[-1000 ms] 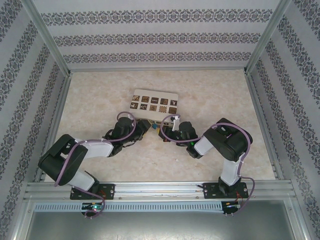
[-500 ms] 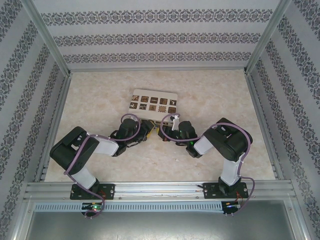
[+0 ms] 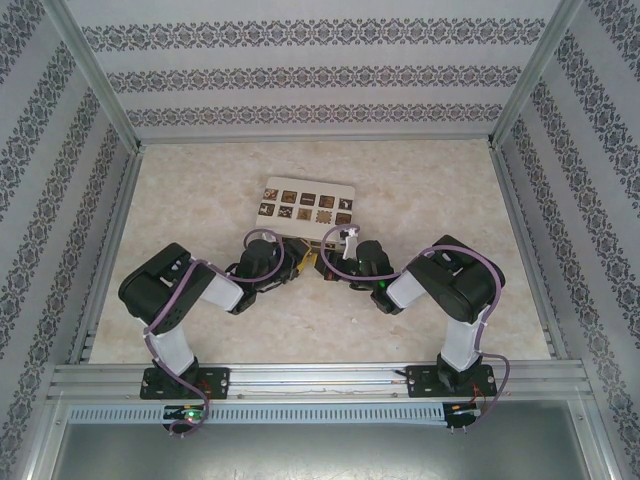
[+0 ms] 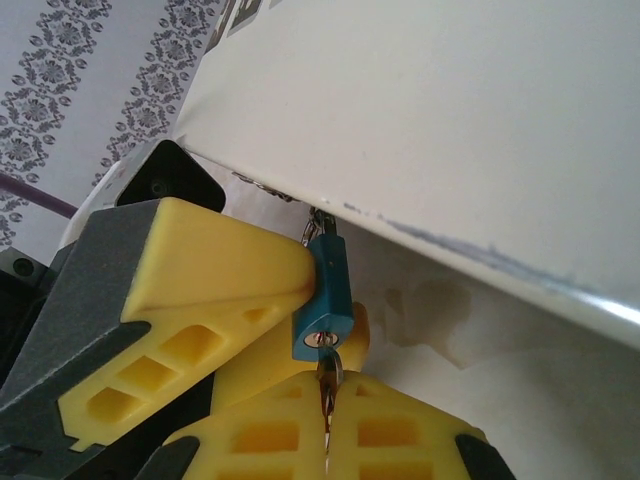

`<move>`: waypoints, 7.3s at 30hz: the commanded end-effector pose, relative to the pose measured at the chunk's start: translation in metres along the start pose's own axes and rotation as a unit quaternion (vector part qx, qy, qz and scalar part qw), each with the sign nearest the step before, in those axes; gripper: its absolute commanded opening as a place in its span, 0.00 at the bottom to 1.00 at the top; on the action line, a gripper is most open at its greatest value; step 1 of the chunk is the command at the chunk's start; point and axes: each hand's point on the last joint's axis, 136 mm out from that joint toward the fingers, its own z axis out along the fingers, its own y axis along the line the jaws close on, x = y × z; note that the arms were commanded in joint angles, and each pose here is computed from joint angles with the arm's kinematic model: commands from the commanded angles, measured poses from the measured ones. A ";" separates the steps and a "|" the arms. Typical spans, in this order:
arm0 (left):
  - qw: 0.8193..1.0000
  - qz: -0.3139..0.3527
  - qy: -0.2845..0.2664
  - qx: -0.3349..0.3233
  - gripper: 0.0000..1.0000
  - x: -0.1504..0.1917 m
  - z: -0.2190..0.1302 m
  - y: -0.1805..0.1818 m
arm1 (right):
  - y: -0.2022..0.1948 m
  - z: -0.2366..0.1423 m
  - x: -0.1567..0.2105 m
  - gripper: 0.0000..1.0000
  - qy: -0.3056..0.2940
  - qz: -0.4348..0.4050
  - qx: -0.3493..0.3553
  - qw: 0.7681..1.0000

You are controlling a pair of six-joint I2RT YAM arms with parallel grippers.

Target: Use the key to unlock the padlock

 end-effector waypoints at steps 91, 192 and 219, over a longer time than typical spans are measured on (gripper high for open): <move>0.998 0.006 0.062 0.004 0.12 0.039 -0.038 -0.077 | 0.064 -0.042 -0.015 0.30 0.123 -0.796 0.113 0.582; 0.998 -0.005 0.054 0.013 0.09 0.039 -0.047 -0.069 | 0.067 -0.024 -0.007 0.21 0.041 -0.709 0.102 0.697; 0.998 -0.004 0.054 0.017 0.12 0.039 -0.048 -0.068 | 0.057 -0.028 -0.006 0.00 0.024 -0.634 0.123 0.763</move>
